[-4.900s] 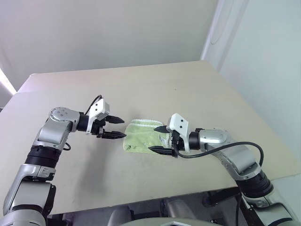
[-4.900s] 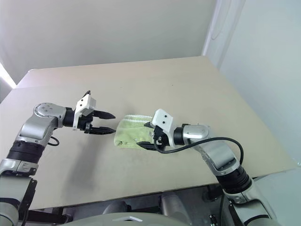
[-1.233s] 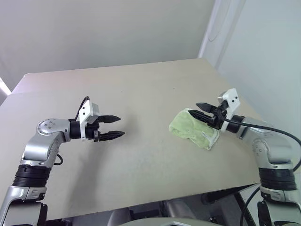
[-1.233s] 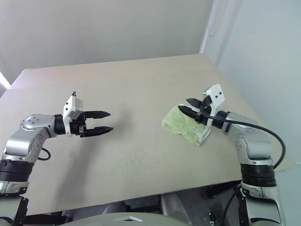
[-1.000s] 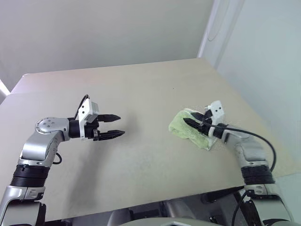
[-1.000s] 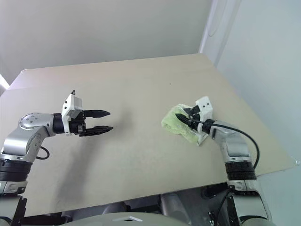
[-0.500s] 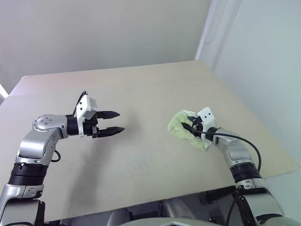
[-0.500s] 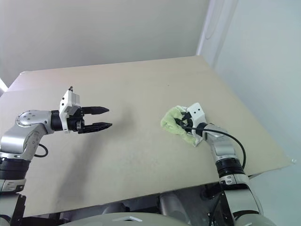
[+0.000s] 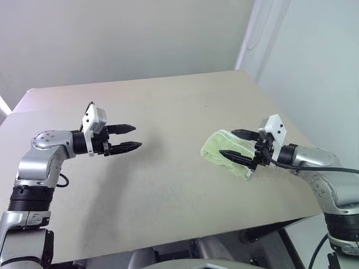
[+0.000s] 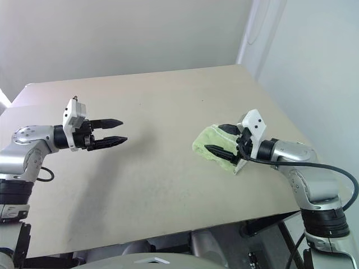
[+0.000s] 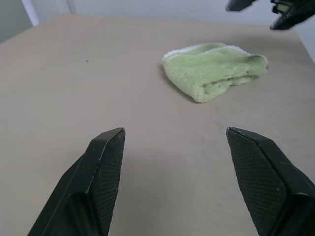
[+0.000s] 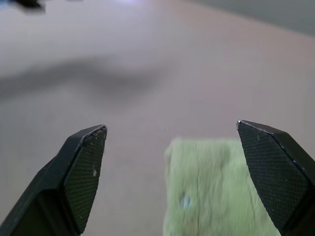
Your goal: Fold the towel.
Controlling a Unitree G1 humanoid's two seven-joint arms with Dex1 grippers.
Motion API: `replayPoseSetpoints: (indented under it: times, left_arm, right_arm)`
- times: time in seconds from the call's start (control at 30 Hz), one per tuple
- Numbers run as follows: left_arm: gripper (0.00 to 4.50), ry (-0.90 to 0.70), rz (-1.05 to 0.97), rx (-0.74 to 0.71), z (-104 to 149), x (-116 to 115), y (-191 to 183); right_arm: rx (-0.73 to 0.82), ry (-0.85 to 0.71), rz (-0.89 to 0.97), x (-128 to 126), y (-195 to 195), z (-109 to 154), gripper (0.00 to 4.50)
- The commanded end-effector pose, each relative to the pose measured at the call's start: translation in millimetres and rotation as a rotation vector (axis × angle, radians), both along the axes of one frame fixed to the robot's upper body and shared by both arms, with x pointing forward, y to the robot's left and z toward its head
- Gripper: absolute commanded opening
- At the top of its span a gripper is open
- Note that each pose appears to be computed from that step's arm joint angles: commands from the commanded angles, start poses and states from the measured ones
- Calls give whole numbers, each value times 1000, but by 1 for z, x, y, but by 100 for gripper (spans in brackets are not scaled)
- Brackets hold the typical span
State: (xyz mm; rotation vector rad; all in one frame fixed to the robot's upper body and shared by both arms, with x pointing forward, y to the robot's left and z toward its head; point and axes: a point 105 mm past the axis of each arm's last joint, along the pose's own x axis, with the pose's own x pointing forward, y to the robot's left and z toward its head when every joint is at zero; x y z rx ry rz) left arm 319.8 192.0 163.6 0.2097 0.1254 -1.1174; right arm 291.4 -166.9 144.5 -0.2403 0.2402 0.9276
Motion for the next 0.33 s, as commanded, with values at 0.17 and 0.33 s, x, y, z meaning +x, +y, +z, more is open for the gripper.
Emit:
replayPoseSetpoints:
  times: [0.17, 0.33]
  left_arm:
    - [349, -33, 8, 13, 2, -5, 4]
    - [349, -29, -63, 54, 3, -17, 4]
  right_arm:
    - [-25, 9, -11, -6, -13, 8, 447]
    - [-31, 25, -1, -7, -14, 9, 447]
